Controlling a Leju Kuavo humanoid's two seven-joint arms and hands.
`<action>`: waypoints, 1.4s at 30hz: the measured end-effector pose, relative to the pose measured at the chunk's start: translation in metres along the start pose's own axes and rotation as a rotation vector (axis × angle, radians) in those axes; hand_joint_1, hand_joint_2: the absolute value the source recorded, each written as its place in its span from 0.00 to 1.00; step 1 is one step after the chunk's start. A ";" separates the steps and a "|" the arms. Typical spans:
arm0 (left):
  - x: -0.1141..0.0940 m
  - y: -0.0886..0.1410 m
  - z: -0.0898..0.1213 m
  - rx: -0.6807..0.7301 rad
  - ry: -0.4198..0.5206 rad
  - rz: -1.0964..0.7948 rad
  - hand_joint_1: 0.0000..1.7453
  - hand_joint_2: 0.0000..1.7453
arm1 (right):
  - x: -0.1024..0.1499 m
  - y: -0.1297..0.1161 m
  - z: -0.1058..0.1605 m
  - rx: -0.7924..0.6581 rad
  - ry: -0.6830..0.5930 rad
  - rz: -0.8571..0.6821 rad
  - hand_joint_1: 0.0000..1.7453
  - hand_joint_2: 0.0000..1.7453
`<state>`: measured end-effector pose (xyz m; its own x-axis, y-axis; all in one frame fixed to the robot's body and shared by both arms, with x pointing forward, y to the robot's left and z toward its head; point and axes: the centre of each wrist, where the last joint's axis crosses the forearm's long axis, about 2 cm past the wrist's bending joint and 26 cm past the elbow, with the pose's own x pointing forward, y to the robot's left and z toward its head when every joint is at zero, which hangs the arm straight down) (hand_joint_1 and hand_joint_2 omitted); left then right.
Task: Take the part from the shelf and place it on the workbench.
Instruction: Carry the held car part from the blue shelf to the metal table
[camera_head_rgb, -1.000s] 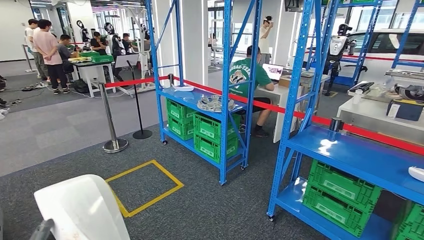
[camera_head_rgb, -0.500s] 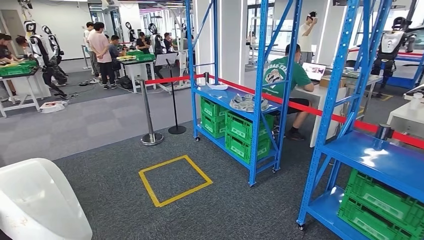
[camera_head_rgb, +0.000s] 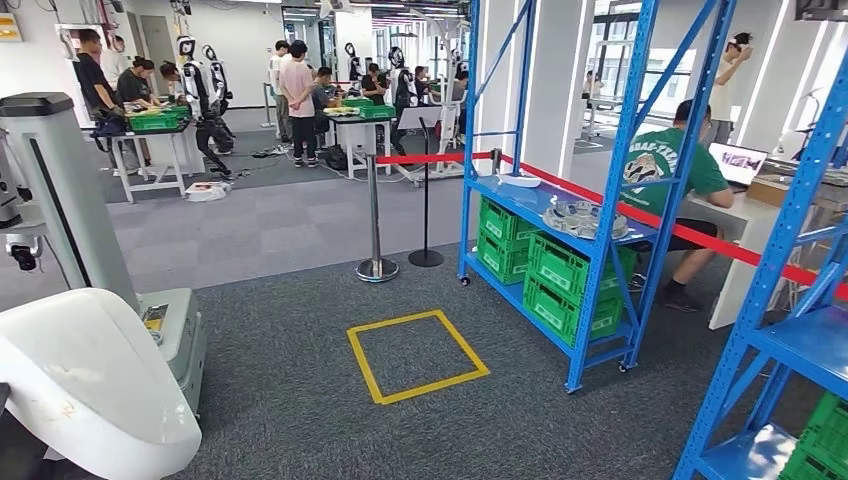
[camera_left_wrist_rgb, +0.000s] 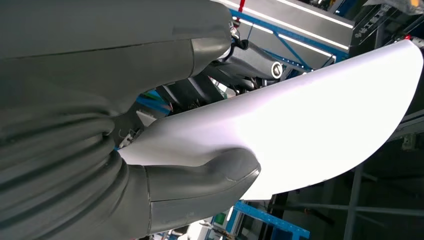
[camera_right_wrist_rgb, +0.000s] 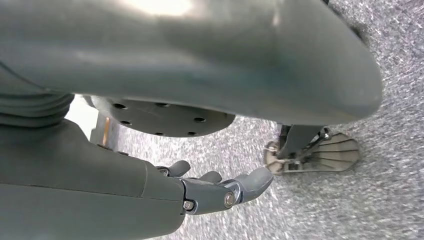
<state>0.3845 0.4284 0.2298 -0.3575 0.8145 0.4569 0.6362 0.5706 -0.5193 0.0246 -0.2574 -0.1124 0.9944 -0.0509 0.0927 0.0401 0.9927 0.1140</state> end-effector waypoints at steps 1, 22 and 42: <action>0.000 0.000 0.000 -0.001 -0.001 0.002 1.00 1.00 | 0.000 0.001 0.000 -0.002 -0.002 -0.003 0.00 0.00; 0.039 0.011 0.028 0.012 -0.030 -0.049 1.00 1.00 | 0.005 0.012 0.000 0.017 -0.034 0.015 0.00 0.00; 0.054 0.002 0.062 0.026 -0.023 -0.085 1.00 1.00 | 0.008 0.011 0.000 0.020 -0.010 0.061 0.00 0.00</action>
<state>0.3240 0.4802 0.2090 -0.4251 0.7649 0.4839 0.5849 0.6402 -0.4981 0.0328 -0.2471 -0.1109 0.9939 0.0088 0.1097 -0.0228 0.9916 0.1270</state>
